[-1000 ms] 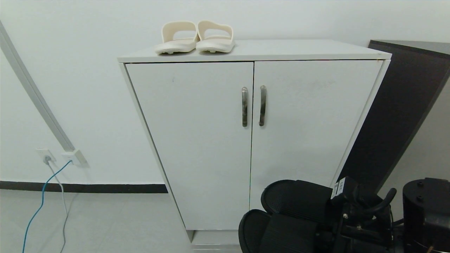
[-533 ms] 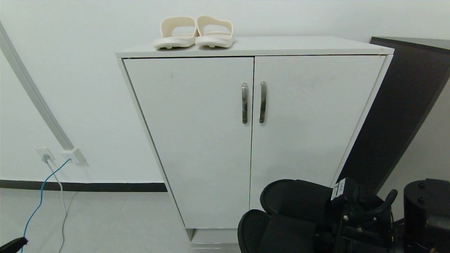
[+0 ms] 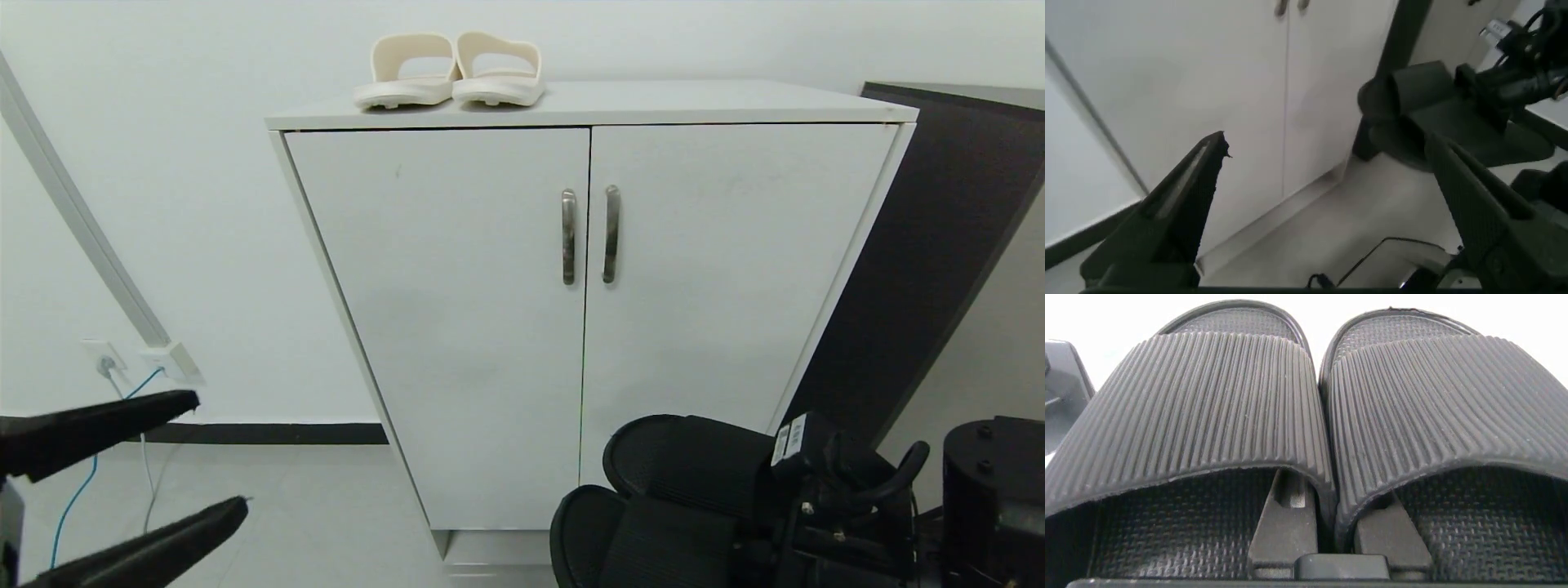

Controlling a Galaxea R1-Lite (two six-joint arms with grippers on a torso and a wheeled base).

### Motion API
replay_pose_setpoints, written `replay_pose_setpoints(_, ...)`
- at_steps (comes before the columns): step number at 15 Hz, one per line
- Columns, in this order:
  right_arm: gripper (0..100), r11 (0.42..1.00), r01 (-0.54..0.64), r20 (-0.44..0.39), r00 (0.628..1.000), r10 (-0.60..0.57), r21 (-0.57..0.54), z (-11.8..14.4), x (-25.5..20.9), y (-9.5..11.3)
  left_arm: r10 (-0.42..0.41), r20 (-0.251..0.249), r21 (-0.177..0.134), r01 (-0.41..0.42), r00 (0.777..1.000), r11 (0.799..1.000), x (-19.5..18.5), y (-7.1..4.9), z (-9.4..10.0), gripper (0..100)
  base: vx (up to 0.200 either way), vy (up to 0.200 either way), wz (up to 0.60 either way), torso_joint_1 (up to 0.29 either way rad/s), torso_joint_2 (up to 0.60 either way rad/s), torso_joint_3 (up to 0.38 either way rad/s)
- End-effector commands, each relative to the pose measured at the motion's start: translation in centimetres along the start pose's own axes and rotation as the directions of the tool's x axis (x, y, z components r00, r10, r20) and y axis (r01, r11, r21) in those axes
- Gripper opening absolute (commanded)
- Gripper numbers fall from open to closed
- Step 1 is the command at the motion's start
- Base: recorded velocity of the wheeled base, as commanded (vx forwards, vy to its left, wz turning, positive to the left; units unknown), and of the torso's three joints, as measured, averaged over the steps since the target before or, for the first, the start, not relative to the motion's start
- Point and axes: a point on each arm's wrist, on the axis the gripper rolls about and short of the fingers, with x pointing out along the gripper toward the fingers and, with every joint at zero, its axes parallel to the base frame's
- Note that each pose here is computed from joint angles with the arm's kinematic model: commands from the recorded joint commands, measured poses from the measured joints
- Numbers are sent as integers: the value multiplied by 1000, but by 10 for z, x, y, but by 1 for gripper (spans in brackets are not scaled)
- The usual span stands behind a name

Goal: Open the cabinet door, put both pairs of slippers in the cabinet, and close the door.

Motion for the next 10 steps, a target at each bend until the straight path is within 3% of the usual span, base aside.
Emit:
replay_pose_setpoints(1,0,1000,3,0,1000,-3,0,0,0,0,-38,-34,-8,38,999,999,49,17,21,100,0,0,0,0,0,0)
replay_pose_setpoints(5,0,1000,5,-11,1000,-5,2,-3,0,-1,-48,64,31,46,997,998,127,38,29,100,0,0,0,0,0,0)
replay_pose_setpoints(7,0,1000,3,-12,1000,-3,4,-3,0,-1,-69,65,20,68,996,997,154,24,38,100,0,0,0,0,0,0)
replay_pose_setpoints(9,0,1000,7,-17,1000,-7,6,-4,0,-2,-149,73,12,148,986,989,184,3,53,100,0,0,0,0,0,0)
replay_pose_setpoints(10,0,1000,10,-17,1000,-10,7,-4,0,-2,-166,76,2,166,983,986,190,-1,57,100,0,0,0,0,0,0)
